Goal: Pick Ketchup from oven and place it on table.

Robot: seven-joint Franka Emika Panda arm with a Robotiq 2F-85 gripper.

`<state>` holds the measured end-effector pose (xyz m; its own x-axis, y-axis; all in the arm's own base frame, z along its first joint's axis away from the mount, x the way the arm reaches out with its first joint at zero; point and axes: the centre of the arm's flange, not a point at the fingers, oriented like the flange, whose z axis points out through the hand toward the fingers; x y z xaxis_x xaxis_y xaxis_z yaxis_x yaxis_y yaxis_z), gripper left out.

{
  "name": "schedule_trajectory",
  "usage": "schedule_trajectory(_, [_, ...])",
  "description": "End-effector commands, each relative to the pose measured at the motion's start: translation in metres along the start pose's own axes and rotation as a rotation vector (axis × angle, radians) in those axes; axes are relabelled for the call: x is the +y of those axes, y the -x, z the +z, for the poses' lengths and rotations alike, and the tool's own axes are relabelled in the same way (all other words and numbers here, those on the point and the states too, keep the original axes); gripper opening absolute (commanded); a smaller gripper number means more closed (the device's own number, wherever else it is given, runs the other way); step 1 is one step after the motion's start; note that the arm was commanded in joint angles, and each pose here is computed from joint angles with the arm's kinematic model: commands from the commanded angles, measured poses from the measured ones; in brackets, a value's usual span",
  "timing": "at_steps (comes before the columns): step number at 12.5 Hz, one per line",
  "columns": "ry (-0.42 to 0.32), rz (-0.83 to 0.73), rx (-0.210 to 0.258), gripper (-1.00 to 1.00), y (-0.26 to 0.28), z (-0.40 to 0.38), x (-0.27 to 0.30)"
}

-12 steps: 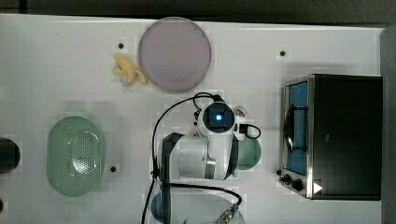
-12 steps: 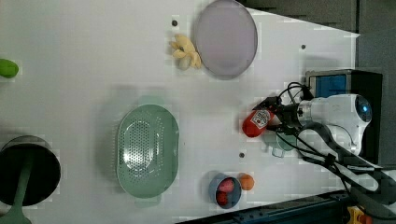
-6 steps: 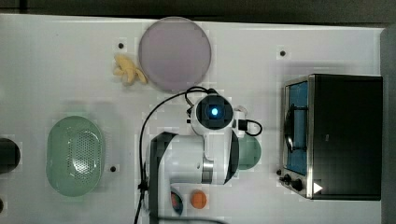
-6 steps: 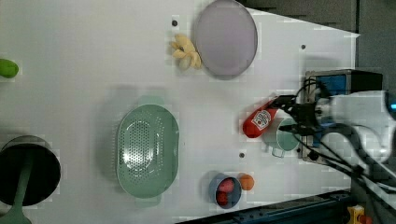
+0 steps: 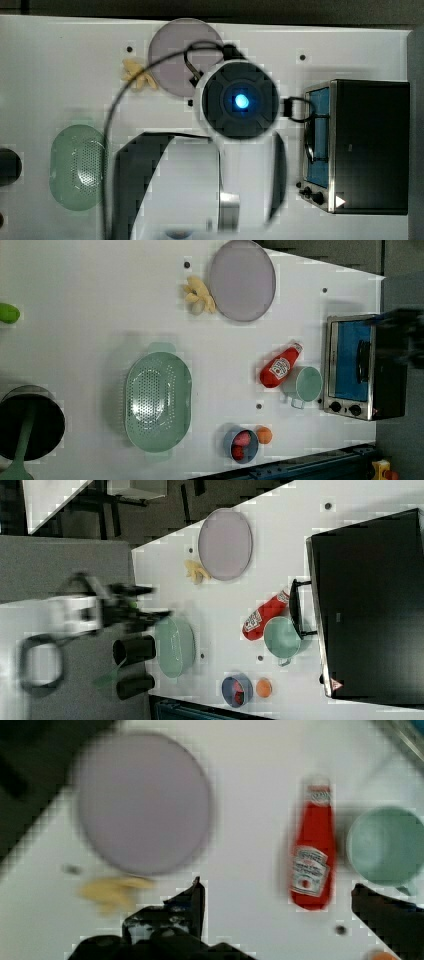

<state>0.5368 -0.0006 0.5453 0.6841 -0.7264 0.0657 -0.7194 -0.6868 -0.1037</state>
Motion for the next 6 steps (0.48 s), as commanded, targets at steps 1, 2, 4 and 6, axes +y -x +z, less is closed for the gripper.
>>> schedule_trajectory(1, [0.005,0.045,0.001,1.00,-0.008,-0.047,0.004])
schedule_trajectory(2, [0.000,0.043,0.005,1.00,-0.008,-0.065,0.002])
schedule_trajectory(4, [0.028,0.045,-0.021,1.00,-0.006,-0.076,0.006])
schedule_trajectory(6, [0.033,0.043,-0.025,1.00,-0.005,-0.073,0.006])
